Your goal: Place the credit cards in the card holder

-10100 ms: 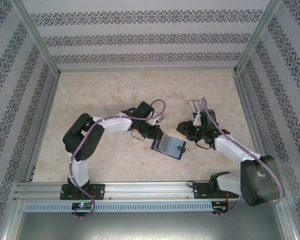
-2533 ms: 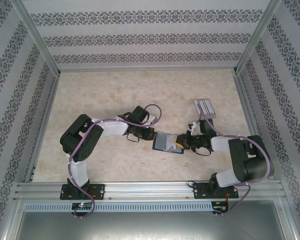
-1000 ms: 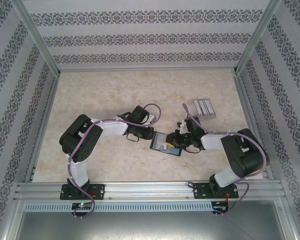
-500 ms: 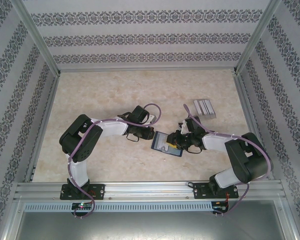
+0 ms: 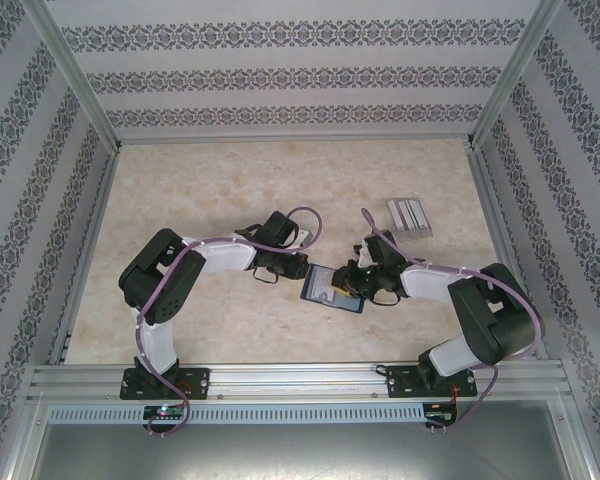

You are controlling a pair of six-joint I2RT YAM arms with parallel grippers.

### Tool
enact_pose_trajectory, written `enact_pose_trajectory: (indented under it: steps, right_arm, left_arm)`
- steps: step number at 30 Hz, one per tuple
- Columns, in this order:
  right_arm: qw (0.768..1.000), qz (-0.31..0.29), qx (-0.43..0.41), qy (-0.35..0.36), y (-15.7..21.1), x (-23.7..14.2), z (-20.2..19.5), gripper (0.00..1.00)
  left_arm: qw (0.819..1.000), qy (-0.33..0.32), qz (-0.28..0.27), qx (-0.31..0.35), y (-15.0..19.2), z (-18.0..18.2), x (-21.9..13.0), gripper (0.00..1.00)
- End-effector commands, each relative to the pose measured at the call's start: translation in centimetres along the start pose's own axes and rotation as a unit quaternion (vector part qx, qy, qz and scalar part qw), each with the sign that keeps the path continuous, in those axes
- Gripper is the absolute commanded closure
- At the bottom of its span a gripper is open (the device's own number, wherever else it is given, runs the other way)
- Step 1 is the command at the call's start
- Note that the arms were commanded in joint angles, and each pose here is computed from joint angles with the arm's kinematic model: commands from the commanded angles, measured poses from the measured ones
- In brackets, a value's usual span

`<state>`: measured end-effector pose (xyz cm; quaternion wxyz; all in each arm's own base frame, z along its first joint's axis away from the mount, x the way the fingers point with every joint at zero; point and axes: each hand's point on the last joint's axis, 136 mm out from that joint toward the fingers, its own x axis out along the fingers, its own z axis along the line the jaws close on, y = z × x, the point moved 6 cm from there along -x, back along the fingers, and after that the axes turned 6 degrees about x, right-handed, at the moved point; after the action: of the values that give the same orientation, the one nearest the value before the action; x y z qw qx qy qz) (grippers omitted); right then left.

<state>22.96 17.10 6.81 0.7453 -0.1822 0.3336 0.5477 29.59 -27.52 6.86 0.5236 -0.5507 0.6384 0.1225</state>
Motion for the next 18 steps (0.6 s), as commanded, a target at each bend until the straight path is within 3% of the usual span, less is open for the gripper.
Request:
enact_pose_trajectory:
  steps: [1,6,18]
  right_arm:
    - [1.0,-0.018,-0.005,-0.01,-0.8,0.4,1.6,0.77]
    - [1.0,-0.017,-0.009,-0.018,-0.3,0.2,2.6,0.68]
    - [0.999,-0.022,0.001,0.032,1.1,-1.2,0.1,0.67]
  left_arm:
    - [1.0,0.007,0.02,-0.014,0.8,0.2,1.0,0.93]
    - [1.0,0.006,0.02,-0.017,0.8,0.2,1.0,0.93]
    - [1.0,0.001,0.02,-0.019,0.7,0.3,0.9,0.93]
